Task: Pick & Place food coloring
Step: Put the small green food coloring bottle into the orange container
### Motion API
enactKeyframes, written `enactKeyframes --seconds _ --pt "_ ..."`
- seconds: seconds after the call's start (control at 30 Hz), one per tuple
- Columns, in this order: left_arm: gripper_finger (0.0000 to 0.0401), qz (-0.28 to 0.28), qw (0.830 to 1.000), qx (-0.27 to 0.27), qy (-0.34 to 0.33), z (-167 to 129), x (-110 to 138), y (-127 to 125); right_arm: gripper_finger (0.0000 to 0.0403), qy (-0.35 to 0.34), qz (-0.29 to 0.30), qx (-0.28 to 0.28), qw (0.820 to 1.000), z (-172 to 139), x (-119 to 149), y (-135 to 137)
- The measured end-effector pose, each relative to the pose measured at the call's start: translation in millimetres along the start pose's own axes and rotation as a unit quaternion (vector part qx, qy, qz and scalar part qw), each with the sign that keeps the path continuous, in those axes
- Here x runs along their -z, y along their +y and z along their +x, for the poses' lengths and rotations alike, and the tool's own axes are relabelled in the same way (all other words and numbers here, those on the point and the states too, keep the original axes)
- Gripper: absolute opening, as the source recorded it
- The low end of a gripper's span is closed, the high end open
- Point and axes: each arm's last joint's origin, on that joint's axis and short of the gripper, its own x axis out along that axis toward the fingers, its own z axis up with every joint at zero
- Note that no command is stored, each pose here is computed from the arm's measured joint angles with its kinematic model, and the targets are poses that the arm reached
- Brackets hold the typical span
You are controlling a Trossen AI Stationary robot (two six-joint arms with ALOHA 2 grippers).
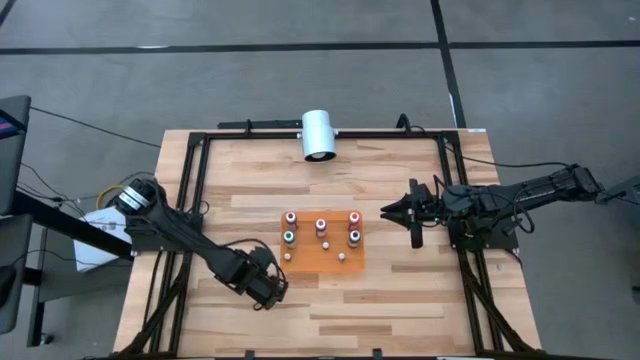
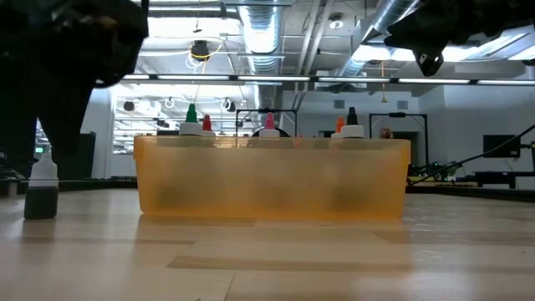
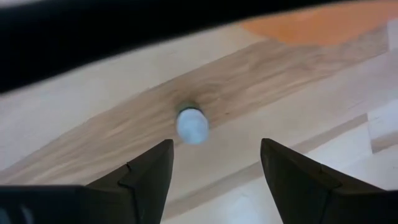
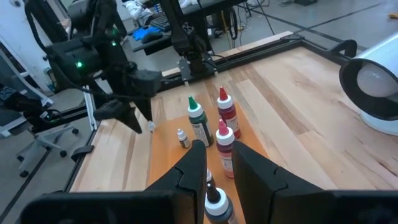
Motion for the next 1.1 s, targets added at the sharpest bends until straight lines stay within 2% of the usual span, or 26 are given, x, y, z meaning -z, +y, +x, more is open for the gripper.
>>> enactKeyframes --seconds 0.53,1.1 --pt "0.0224 0.002 0.999 -0.038 -0.006 18 0 0 0.0065 0.000 0.000 0.000 1.000 0 0 0" --pt "0.0129 -0.004 0.999 -0.039 -0.008 19 -1 0 0.0065 0.000 0.000 0.000 1.000 0 0 0"
